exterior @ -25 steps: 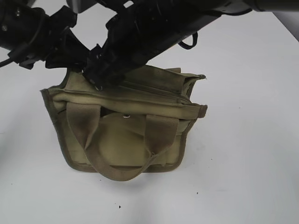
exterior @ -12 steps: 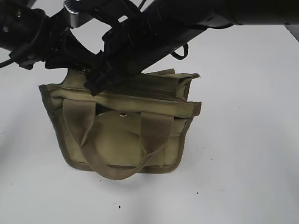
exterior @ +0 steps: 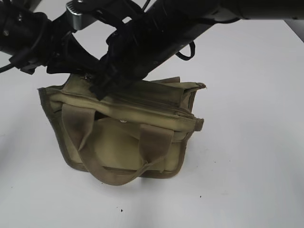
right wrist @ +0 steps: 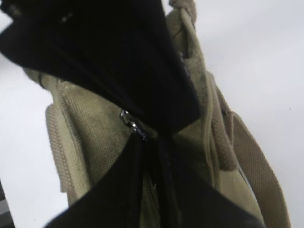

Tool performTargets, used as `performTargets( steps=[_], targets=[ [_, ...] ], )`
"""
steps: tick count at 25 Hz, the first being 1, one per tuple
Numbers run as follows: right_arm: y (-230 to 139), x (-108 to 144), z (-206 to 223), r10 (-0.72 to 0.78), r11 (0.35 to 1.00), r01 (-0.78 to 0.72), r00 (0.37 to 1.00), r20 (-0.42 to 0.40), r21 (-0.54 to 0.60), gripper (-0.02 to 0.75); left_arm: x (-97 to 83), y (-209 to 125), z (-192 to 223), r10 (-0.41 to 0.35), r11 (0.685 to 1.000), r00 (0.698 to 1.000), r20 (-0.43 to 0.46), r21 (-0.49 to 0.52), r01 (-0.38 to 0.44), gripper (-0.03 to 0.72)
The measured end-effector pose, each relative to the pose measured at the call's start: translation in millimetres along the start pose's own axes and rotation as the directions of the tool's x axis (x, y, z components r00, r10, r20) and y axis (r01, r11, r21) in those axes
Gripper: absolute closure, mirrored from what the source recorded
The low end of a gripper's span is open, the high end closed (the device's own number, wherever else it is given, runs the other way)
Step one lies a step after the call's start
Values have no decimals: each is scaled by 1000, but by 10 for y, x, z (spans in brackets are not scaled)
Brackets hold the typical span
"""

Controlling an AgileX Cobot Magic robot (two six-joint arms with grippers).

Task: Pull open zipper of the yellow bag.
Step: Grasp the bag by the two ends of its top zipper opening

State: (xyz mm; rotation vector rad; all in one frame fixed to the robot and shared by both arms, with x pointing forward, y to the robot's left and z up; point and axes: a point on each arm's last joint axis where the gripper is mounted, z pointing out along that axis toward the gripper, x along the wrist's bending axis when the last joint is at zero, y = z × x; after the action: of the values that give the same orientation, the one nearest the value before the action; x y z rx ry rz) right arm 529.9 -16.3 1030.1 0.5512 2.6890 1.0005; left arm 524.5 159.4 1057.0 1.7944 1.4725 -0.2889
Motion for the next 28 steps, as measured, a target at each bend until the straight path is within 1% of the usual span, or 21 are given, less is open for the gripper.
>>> performTargets(
  steps=[5, 6, 7, 9, 11, 16, 21, 26, 28],
  targets=[
    [-31, -65, -177, 49, 998, -48, 998, -35, 37, 685, -22, -25, 6, -1, 1000, 1000, 15, 24, 1, 684],
    [-57, -78, -235, 61, 996, -58, 997, -48, 62, 706, -21, -21, 1, -2, 1000, 1000, 14, 20, 1, 684],
    [-139, -98, -295, 71, 990, -61, 995, -73, 125, 731, 5, 9, -29, 3, 1000, 1000, -3, -5, -3, 684],
    [-284, -200, -390, 91, 975, -73, 993, -76, 211, 736, 62, 45, -72, 3, 999, 1000, -29, -34, -4, 684],
    [-357, -286, -514, 114, 964, -93, 991, -73, 248, 736, 70, 53, -79, 2, 999, 999, -34, -44, -4, 684],
    [-478, -431, -746, 183, 943, -157, 981, -64, 293, 736, 74, 64, -88, 2, 999, 999, -37, -53, -4, 684],
    [-687, -621, -897, 294, 893, -256, 955, -48, 371, 736, 79, 71, -88, 3, 998, 999, -42, -61, -6, 684],
    [-740, -658, -940, 353, 869, -307, 934, -52, 388, 736, 81, 76, -88, 4, 998, 999, -45, -66, -7, 681],
    [-719, -638, -937, 391, 861, -340, 918, -66, 378, 718, 87, 78, -90, 6, 998, 999, -50, -68, -9, 666]
  ],
)
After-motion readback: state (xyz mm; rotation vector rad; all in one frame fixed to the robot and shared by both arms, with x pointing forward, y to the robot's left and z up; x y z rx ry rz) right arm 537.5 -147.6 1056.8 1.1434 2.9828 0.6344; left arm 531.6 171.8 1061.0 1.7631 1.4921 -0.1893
